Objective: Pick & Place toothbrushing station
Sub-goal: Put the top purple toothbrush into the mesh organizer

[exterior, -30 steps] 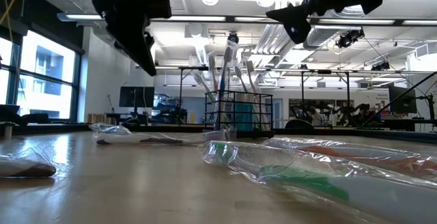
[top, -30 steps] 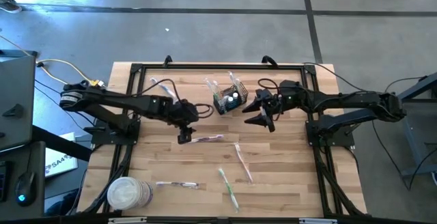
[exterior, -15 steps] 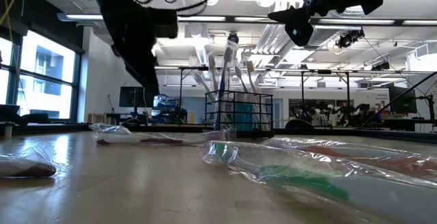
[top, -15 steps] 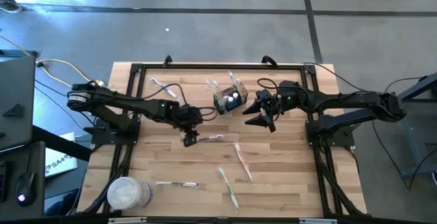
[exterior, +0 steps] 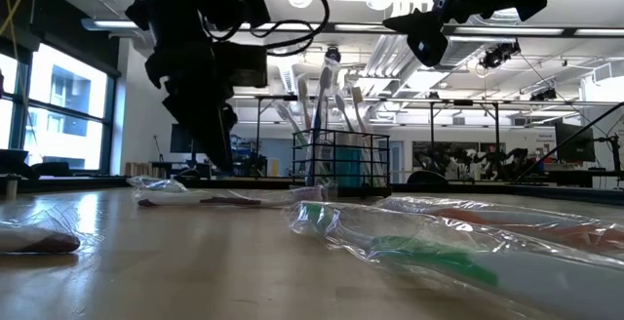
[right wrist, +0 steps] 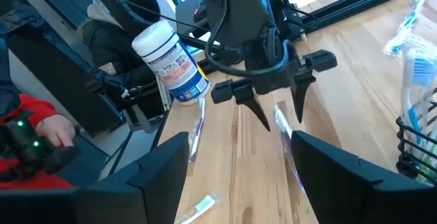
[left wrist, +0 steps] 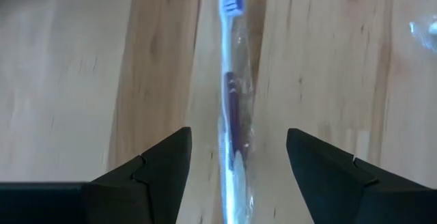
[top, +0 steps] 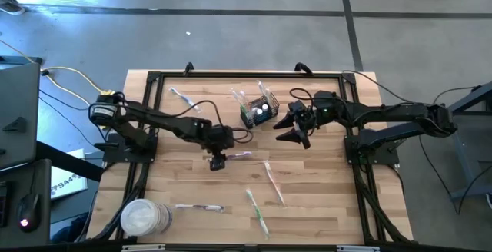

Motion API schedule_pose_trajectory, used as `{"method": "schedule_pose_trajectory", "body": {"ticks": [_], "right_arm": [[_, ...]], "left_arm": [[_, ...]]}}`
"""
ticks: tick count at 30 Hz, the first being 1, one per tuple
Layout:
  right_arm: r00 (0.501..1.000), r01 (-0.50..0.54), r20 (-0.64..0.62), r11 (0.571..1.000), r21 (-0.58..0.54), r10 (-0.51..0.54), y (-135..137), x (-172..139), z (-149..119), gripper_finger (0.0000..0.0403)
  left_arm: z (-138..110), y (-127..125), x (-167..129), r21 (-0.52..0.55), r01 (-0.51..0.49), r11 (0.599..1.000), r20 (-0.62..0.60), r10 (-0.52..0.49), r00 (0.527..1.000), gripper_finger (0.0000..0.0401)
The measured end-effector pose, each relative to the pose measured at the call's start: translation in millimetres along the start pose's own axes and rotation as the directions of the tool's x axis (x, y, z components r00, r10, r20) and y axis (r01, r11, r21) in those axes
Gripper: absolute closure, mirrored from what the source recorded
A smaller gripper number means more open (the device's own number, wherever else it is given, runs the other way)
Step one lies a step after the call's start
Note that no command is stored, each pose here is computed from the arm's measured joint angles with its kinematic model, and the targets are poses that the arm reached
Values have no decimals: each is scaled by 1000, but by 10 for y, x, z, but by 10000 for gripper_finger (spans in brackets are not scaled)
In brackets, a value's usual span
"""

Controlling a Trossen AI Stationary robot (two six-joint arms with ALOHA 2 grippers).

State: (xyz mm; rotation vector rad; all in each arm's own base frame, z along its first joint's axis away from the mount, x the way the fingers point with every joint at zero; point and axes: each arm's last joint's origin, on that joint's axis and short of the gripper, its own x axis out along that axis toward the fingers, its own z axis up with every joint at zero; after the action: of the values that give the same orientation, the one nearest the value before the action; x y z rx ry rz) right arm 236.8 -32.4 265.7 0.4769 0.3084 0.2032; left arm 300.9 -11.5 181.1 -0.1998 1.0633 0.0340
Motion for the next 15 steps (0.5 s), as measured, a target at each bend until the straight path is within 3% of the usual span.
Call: {"method": "schedule_pose_trajectory", "body": {"ticks": [15], "right_arm": [[1000,9,-11,1000,-17,-9,-7,0,-13,152]], "left_arm": [[-62,16,304,42,32,999,-89,-28,996,162]]}}
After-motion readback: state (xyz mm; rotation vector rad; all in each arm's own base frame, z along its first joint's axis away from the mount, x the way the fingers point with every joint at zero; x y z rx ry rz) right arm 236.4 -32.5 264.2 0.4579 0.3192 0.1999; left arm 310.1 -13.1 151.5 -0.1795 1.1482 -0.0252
